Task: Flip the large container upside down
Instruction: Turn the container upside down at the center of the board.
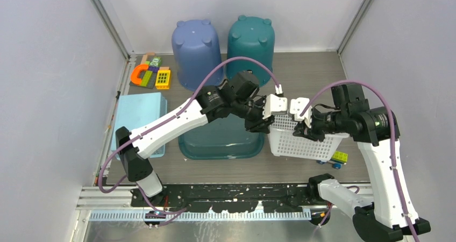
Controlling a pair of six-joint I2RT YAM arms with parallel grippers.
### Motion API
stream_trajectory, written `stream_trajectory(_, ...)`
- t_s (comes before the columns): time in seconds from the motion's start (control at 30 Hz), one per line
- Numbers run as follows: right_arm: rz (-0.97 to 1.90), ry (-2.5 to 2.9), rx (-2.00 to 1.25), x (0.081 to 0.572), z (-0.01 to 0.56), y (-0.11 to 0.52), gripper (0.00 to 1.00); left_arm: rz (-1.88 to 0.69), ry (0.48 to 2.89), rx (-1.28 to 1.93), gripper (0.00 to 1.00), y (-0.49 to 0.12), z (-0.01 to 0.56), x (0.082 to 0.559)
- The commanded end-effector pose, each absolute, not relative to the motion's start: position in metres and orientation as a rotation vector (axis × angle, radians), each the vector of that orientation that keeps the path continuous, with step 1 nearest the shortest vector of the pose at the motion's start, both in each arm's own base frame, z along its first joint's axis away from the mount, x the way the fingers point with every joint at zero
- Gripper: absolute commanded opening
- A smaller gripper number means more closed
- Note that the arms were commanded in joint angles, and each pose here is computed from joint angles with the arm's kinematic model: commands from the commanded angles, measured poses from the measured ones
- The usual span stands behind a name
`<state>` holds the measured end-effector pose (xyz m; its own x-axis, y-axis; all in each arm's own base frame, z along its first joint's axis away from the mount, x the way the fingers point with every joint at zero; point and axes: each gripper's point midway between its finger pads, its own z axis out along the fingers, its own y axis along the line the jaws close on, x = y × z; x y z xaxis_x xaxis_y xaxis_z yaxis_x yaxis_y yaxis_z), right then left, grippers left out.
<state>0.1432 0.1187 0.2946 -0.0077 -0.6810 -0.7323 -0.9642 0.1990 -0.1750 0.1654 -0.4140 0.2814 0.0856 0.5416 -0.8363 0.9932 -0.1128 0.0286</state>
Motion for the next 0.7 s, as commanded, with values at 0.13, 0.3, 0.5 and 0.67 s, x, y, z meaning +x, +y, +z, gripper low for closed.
stream_trajectory(0.13,0.353,1.729,-1.496,0.151,0.296,0.109,0.42,-0.926,1.647,1.666,0.0,-0.419,0.275,0.168)
stream_trajectory(0.3,0.206,1.708,-1.467,0.161,0.297,0.095,0.5,-0.928,1.653,1.66,0.0,-0.422,0.276,0.17)
stream_trajectory(0.5,0.082,1.656,-1.443,0.164,0.306,0.085,0.46,-0.92,1.655,1.664,0.0,-0.422,0.274,0.171)
stream_trajectory(0.67,0.023,1.641,-1.432,0.166,0.314,0.078,0.32,-0.917,1.65,1.671,0.0,-0.422,0.275,0.171)
